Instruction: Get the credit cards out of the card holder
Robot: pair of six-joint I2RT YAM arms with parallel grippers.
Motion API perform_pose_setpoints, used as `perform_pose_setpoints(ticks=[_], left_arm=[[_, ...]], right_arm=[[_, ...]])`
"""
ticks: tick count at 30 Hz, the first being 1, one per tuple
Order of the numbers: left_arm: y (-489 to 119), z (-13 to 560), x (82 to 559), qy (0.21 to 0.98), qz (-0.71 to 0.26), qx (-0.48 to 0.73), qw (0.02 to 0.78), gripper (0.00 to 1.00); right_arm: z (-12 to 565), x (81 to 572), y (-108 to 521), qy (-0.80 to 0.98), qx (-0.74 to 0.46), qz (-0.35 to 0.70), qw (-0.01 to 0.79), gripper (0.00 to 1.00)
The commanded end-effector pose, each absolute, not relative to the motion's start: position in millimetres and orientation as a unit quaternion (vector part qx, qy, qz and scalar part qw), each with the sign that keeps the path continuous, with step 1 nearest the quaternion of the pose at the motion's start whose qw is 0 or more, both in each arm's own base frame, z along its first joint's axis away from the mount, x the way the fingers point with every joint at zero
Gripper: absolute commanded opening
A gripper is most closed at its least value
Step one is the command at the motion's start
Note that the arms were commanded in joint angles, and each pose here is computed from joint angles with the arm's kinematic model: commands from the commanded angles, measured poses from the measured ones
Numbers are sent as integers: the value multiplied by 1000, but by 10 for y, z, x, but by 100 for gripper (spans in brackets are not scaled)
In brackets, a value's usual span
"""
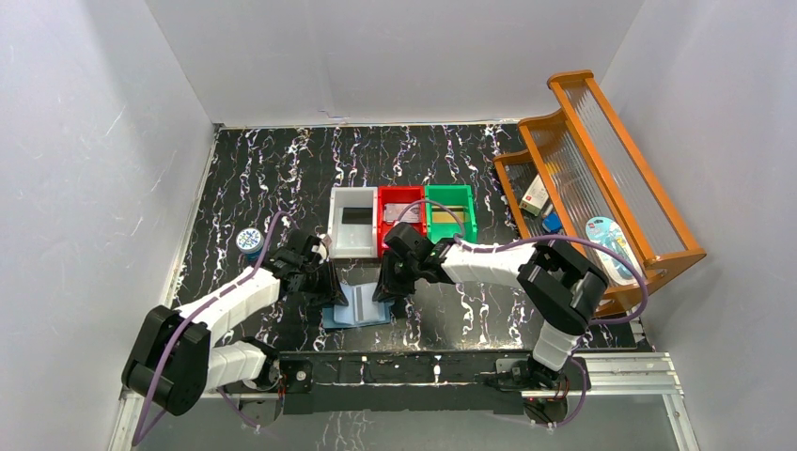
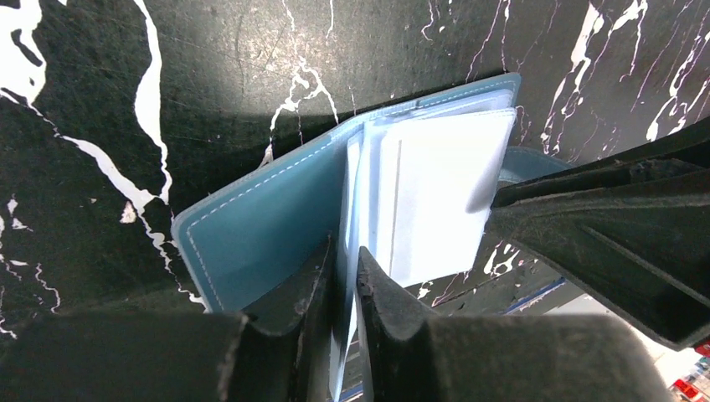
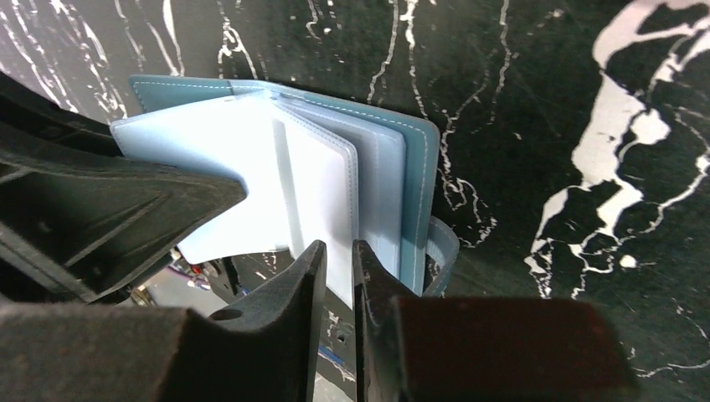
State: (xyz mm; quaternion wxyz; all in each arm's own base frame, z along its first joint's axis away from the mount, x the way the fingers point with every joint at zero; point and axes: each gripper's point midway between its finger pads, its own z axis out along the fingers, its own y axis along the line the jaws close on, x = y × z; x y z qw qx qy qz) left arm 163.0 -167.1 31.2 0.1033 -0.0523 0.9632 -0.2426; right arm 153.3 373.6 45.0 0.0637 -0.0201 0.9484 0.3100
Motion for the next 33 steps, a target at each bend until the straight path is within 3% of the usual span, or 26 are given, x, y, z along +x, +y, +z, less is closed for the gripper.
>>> perform_pose_setpoints(ticks=[1, 12, 15, 19, 29, 33], left_arm=[[-1720, 330, 1578, 958, -260, -57, 101, 12], [-1732, 321, 1572, 956, -266, -59, 105, 4], [-1745, 319, 1570, 956, -270, -58, 103, 0], [-1754, 318, 1572, 955, -272, -58, 102, 0], [-1765, 339, 1573, 953, -277, -60, 106, 0], [-1767, 337, 1568, 953, -278, -61, 106, 0]], right_arm=[[815, 1614, 3940, 924, -28, 372, 83, 26], [870, 1579, 3985, 919, -34, 385, 74, 30], [961, 1511, 4070, 900, -39, 430, 58, 31], [1061, 1456, 4158, 876, -34, 480, 44, 32], [1002, 1471, 4176, 874, -23, 485, 34, 26], [932, 1494, 4131, 888, -22, 458, 38, 33]])
